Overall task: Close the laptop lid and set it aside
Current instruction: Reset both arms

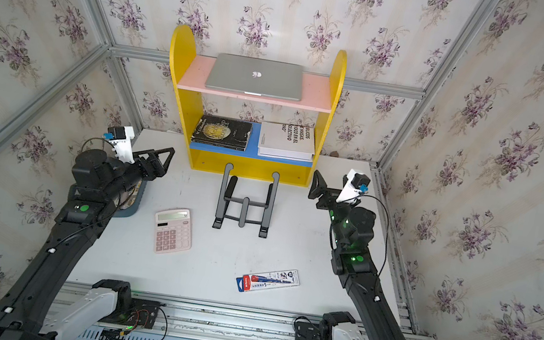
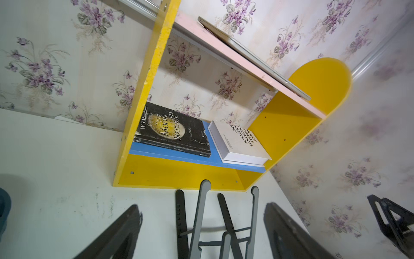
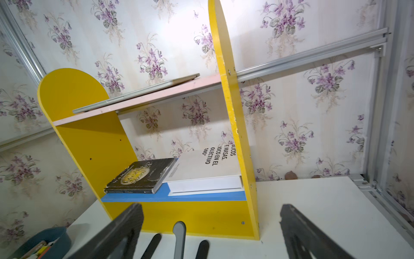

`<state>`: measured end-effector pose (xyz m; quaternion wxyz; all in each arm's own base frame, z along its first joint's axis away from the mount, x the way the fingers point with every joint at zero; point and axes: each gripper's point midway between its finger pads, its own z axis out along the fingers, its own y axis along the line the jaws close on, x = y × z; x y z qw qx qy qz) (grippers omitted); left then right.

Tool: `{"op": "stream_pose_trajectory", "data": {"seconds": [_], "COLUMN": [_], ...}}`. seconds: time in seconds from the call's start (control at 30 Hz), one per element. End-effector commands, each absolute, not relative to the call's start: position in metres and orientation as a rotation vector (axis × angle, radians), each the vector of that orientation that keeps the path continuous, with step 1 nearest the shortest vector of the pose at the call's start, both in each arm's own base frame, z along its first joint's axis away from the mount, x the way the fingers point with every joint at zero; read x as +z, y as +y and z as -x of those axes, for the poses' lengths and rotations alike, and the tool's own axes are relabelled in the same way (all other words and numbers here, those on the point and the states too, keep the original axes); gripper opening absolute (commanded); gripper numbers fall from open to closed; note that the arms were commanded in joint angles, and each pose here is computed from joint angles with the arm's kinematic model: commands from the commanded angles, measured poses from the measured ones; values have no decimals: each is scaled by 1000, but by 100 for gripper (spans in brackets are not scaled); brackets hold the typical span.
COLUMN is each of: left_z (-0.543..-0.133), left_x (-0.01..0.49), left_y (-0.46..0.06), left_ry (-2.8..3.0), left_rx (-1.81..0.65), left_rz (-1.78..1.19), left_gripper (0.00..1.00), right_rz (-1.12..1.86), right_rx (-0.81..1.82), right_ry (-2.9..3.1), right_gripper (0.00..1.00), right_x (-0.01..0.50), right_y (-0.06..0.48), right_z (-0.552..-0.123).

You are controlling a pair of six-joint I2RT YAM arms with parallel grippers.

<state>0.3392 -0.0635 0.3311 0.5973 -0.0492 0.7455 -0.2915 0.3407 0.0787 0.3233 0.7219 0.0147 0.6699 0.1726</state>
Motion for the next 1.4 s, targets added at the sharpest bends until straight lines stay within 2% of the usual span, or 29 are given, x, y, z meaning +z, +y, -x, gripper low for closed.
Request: {"op": "stream_pose_trajectory", "data": {"seconds": [0.0, 0.43, 0.57, 0.83, 1.13, 1.37], "left_z": [-342, -336, -334, -342, -353, -358], "left_x": [328, 227, 201, 151, 130, 134], "left_y": [-48, 9, 17, 23, 26, 26], "left_ry": [1664, 1658, 1652, 1737, 1811, 1789], "left_rx": [-562, -166, -70, -12, 20, 40], "left_rz": [132, 270, 237, 240, 240, 211], "left_gripper": [89, 89, 89, 91, 94, 95], "right_rz": [-132, -318, -346, -326, -318, -318], "right_rx": [307, 101, 51, -33, -84, -94], "right_ry": [1361, 1513, 1533, 1540, 1609, 1662], "right_gripper": [100, 100, 100, 100, 100, 100], "right_x": [324, 209, 189, 185, 165, 142], "right_y": [55, 16, 8, 0, -6, -6], "right_z": [-334, -336, -335, -336, -340, -344]}}
